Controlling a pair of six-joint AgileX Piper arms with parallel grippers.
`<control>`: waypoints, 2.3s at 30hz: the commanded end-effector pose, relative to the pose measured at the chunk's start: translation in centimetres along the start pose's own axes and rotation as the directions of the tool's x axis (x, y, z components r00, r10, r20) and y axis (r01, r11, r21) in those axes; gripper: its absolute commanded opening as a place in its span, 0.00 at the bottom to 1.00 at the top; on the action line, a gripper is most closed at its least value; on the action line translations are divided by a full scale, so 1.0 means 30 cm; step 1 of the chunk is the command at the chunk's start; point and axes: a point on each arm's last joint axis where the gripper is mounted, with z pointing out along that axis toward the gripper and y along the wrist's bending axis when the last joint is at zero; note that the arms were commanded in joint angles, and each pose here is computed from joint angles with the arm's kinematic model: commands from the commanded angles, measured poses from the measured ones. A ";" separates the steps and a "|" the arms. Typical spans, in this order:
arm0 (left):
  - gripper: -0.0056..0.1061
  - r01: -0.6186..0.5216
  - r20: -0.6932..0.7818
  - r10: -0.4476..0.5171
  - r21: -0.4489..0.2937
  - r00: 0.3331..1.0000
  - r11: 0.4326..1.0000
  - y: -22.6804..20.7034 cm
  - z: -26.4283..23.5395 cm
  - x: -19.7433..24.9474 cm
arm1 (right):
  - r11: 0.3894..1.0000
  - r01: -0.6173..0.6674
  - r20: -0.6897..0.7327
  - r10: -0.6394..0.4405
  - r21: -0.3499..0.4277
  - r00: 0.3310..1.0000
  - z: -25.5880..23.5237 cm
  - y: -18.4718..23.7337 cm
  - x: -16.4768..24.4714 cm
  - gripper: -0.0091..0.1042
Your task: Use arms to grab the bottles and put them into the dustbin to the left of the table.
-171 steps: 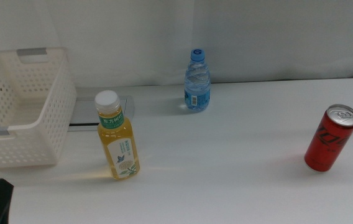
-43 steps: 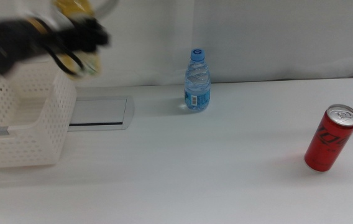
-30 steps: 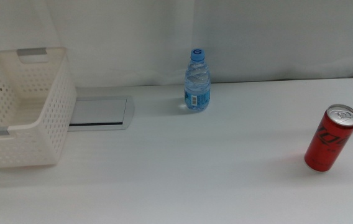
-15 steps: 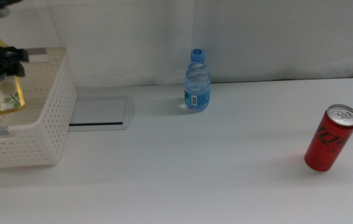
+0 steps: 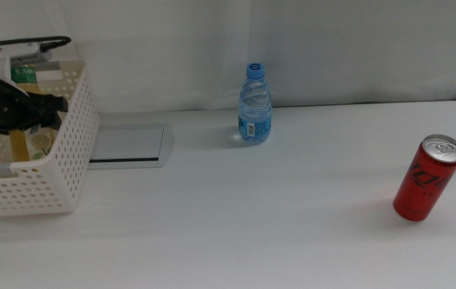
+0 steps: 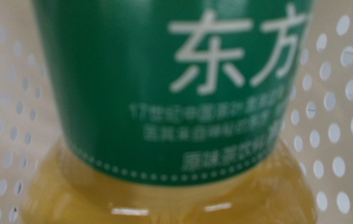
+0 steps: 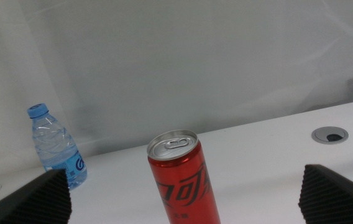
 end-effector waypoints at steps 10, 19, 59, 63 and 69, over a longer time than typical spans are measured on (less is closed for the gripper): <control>0.88 0.007 0.099 -0.007 0.005 0.995 1.000 -0.013 -0.028 -0.043 | 1.000 0.017 -0.003 -0.017 -0.001 1.000 0.000 -0.001 0.005 0.97; 0.88 -0.031 0.266 0.032 -0.006 0.963 0.999 -0.023 -0.228 -0.101 | 1.000 0.017 -0.003 -0.017 -0.001 1.000 0.000 -0.001 0.005 0.97; 0.88 -0.492 0.786 0.152 0.213 0.600 0.844 -0.378 -0.676 0.706 | 1.000 0.021 -0.003 -0.021 -0.001 1.000 0.000 -0.001 0.005 0.97; 0.88 -0.525 0.788 0.159 0.230 0.595 0.819 -0.391 -0.594 0.791 | 1.000 0.019 -0.003 -0.019 -0.001 1.000 0.000 -0.001 0.005 0.97; 0.88 -0.515 0.775 0.141 0.261 0.616 0.816 -0.428 -0.481 0.830 | 1.000 0.019 -0.005 -0.019 -0.001 1.000 0.000 -0.001 0.005 0.97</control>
